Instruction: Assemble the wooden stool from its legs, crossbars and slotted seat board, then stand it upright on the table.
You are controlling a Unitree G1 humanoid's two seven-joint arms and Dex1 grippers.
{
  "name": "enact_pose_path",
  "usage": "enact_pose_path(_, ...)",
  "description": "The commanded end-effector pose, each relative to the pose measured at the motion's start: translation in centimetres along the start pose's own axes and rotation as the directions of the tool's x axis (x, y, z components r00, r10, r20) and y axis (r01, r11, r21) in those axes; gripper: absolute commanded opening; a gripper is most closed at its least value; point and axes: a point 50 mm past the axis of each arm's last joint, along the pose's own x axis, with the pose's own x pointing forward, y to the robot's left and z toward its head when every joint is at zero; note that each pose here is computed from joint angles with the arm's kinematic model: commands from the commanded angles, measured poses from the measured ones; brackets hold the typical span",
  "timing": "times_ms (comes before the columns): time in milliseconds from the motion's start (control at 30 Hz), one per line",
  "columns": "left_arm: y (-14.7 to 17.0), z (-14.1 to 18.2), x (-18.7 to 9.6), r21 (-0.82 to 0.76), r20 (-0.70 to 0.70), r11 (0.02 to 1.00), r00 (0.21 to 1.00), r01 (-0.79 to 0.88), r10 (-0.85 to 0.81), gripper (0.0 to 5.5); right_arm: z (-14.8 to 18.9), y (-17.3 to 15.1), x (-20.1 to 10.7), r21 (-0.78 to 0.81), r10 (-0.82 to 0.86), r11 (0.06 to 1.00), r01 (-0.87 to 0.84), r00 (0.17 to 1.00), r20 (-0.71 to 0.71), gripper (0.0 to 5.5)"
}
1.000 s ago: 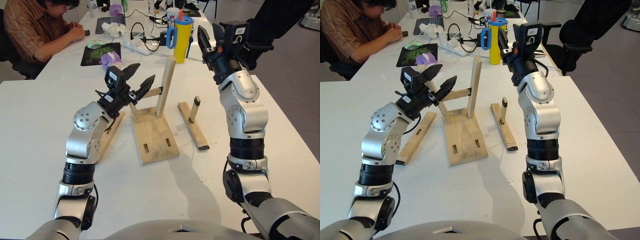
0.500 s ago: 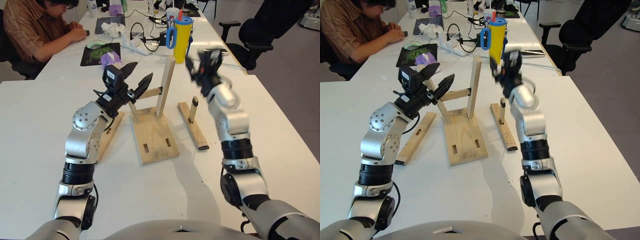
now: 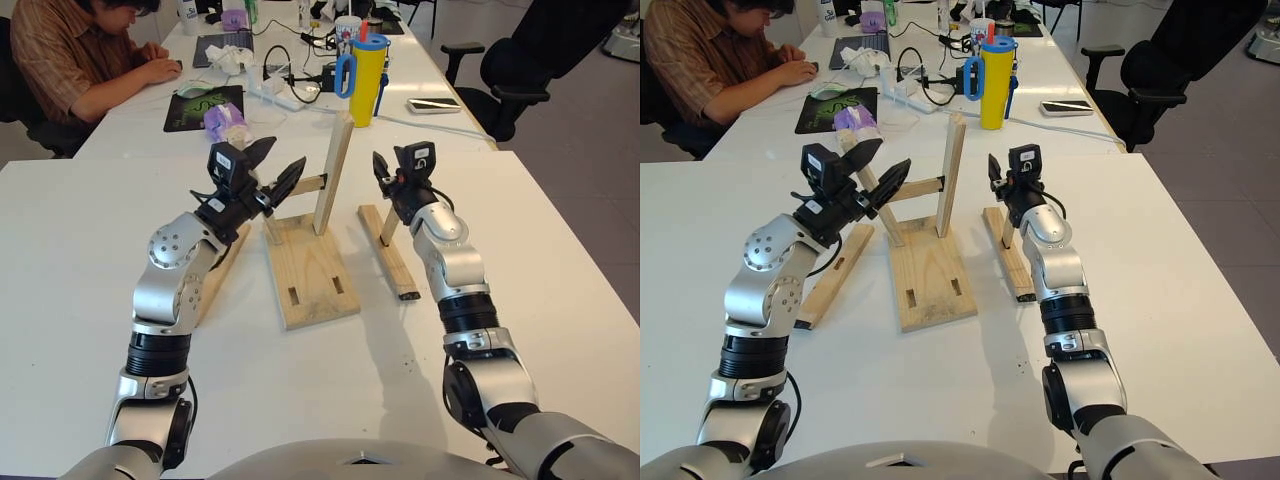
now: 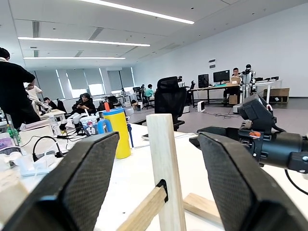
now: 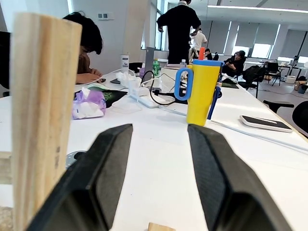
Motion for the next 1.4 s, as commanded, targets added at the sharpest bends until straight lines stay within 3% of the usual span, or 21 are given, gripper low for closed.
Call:
enact_pose_path(33, -3.3, -1.8, -2.0, -0.117, -0.086, 0.97, 0.971, 0.211, -0.222, 3.06, 4.3, -1.2, -0.3, 0.018, -0.018, 1.0, 0.015, 0.989, 0.144, 2.11)
enact_pose_path(133, -4.6, -2.8, -3.8, -0.16, -0.144, 0.954, 0.951, 0.252, -0.275, 3.06, 6.7, -3.6, -1.4, 0.049, -0.088, 0.996, 0.079, 0.977, 0.196, 2.11)
enact_pose_path(200, -4.9, -3.5, -5.1, -0.152, -0.199, 0.955, 0.938, 0.255, -0.282, 3.06, 6.4, -5.7, -2.6, 0.076, -0.149, 0.987, 0.139, 0.977, 0.154, 2.11)
enact_pose_path(300, -5.7, -4.3, -7.0, -0.141, -0.277, 0.948, 0.908, 0.286, -0.315, 3.06, 3.6, -7.9, -4.4, 0.068, -0.184, 0.98, 0.184, 0.983, -0.008, 2.11)
enact_pose_path(400, -6.7, -4.7, -8.3, -0.096, -0.331, 0.943, 0.883, 0.319, -0.333, 3.06, -0.7, -8.8, -6.8, 0.036, -0.165, 0.983, 0.179, 0.957, -0.239, 2.45)
enact_pose_path(500, -8.2, -5.4, -9.8, -0.026, -0.375, 0.944, 0.872, 0.329, -0.314, 3.06, -3.5, -8.1, -9.5, 0.062, -0.088, 0.991, 0.122, 0.915, -0.393, 2.87)
enact_pose_path(667, -9.3, -6.6, -11.2, 0.121, -0.447, 0.938, 0.862, 0.324, -0.239, 3.06, -4.7, -5.2, -11.1, 0.104, 0.067, 0.994, -0.016, 0.858, -0.51, 3.64)
enact_pose_path(1100, -7.3, -10.7, -12.5, 0.273, -0.675, 0.876, 0.728, 0.398, -0.12, 3.06, -5.3, -1.5, -9.2, 0.128, 0.19, 0.982, -0.141, 0.795, -0.577, 3.64)
enact_pose_path(1400, -5.1, -10.5, -10.8, 0.316, -0.653, 0.858, 0.749, 0.405, -0.113, 3.06, -8.2, -1.1, -9.4, 0.083, 0.079, 0.996, -0.029, 0.724, -0.686, 3.64)
